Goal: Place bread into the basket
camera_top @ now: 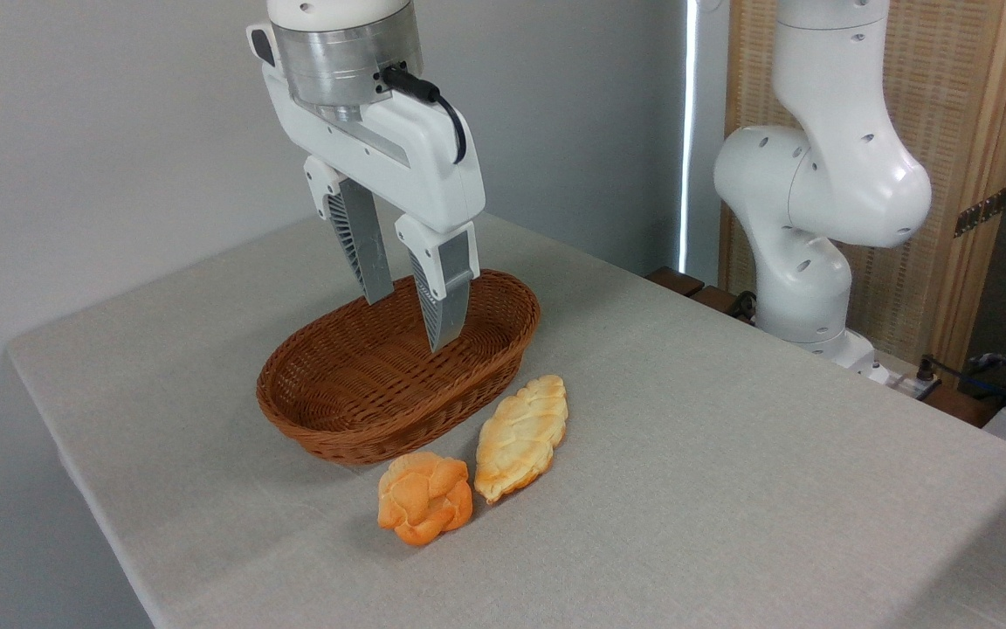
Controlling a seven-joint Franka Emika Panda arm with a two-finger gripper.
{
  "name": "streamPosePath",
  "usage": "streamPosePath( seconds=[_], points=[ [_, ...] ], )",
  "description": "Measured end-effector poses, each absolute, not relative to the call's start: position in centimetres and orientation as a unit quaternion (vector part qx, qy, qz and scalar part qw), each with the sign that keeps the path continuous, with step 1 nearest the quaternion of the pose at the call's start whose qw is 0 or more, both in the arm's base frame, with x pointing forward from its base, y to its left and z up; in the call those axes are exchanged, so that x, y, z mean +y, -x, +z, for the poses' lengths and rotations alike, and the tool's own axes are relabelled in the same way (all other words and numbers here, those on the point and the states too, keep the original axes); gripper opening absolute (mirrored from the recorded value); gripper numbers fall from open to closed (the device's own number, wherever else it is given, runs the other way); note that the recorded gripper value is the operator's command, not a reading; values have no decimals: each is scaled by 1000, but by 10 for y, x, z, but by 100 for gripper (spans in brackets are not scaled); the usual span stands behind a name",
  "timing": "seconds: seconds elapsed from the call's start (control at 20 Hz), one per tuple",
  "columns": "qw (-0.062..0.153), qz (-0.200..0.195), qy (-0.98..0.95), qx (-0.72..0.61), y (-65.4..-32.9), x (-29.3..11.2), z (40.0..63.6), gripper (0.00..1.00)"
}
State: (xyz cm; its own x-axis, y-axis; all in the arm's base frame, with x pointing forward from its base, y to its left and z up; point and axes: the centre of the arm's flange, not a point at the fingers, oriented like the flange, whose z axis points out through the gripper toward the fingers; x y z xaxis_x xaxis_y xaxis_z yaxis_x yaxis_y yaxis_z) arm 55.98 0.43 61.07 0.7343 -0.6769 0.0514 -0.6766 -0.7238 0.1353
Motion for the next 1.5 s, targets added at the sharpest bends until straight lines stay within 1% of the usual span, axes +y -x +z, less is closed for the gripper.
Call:
streamPosePath(
  seconds=[0.15, 0.3, 0.55, 0.65, 0.75, 0.8, 0.9, 1.0, 1.15, 1.25, 1.35, 1.45, 1.5],
  points=[
    [77, -11, -927, -368, -557, 3, 609, 100],
    [78, -12, -924, -374, -557, 3, 609, 100],
    [78, -9, -909, -409, -557, 4, 608, 100],
    [73, 4, -902, -426, -561, 7, 605, 100],
    [64, 19, -896, -438, -569, 11, 594, 100],
    [57, 19, -894, -444, -571, 14, 587, 100],
    [47, 4, -887, -460, -573, 19, 571, 100],
    [45, -8, -879, -474, -574, 22, 555, 100],
    [42, -11, -876, -480, -579, 22, 536, 100],
    [40, -17, -875, -482, -582, 22, 528, 100],
    [33, -24, -874, -484, -583, 23, 523, 100],
    [34, -31, -872, -487, -585, 20, 516, 100],
    [36, -37, -869, -492, -587, 16, 509, 100]
  ],
)
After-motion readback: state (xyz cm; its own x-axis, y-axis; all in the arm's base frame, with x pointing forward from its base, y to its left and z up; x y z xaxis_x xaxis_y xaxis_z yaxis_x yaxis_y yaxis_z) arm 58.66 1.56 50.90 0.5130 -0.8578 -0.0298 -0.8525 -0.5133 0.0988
